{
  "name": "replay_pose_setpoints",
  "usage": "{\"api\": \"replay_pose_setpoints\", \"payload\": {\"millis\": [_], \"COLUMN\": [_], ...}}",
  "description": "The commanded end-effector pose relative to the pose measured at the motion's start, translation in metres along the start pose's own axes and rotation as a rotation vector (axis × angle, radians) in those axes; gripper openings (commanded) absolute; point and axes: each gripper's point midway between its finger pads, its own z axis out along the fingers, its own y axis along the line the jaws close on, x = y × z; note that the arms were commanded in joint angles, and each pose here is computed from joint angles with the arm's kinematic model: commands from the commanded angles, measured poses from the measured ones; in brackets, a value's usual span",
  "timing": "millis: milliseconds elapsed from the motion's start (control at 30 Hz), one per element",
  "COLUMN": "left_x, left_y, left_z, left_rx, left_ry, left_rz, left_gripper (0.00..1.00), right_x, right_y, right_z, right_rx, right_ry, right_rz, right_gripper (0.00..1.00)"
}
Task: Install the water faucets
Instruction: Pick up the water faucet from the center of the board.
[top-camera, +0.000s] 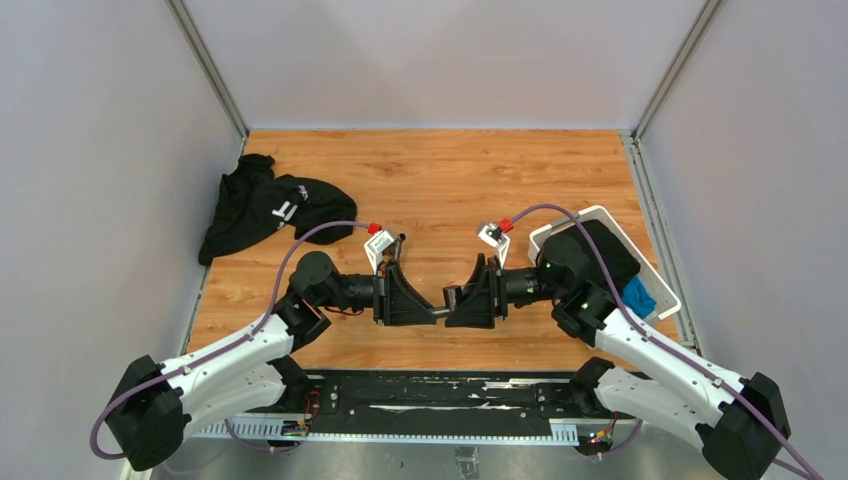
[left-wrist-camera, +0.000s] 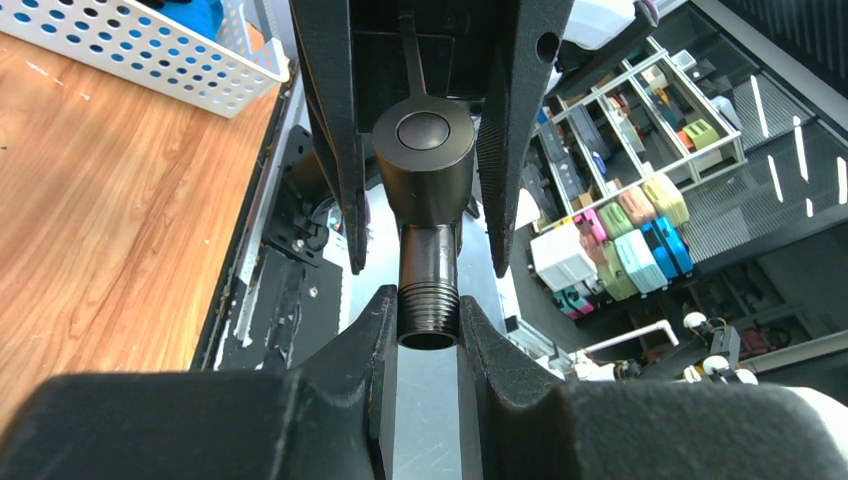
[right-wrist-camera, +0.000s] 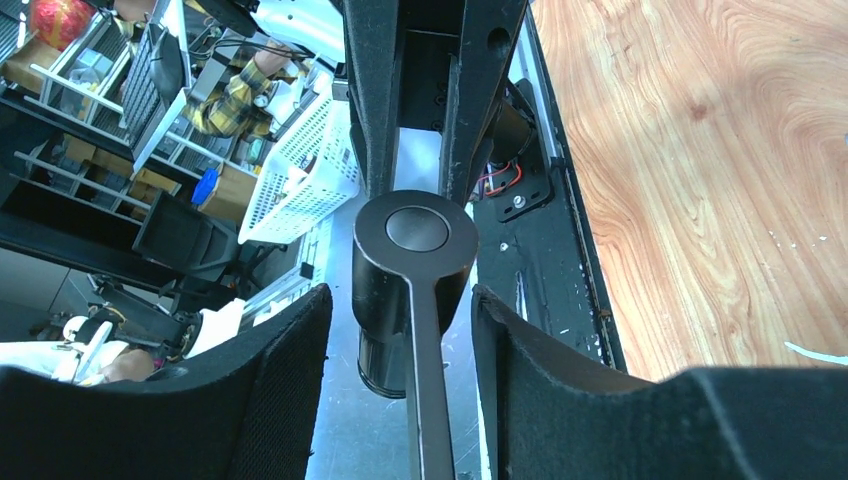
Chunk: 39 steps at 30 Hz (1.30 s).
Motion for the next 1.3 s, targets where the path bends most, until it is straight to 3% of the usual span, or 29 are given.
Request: {"api": "replay_pose_setpoints", "payload": {"millis": [0,700,900,1000,1167,1200,1267], "left_x": [-0.013,-0.01,-0.01,-0.01,-0.012,-0.013,-0.013], "left_y": [-0.02,-0.031,-0.032,-0.032,-0.028,-0.026,-0.021], "left_z": [0.002,-0.002,-0.002,-0.002,-0.002,-0.001,-0.001], "left_rx": [0.063,0.094,0.099,0.097,0.076,0.06,0.034], "left_ry": [-0.009,0.003,0.005,0.004,0.001,0.0,0.004], "left_rz": [0.062,0.092,0.095,0.093,0.082,0.083,0.089], "left_gripper": [0.0,0.0,0.0,0.0,0.0,0.09,0.4], "right_x": [-0.003,-0.007,-0.005,-0.003,0.0,-0.001,-0.003], "right_y": [0.0,-0.011,-0.01,-0.008,-0.01,-0.012,-0.016], "right_z": [0.001,0.011,0.013,0.013,0.007,0.005,0.0], "right_rx": [-0.01,0.007,-0.002,-0.014,0.036,0.061,0.115], "right_ry": [-0.007,0.002,0.021,0.032,0.015,0.001,-0.03], "right_rz": [-0.038,0.02,0.036,0.035,0.009,0.0,-0.022], "right_gripper": [0.54,0.55,0.31,0.02,0.0,0.0,0.0]}}
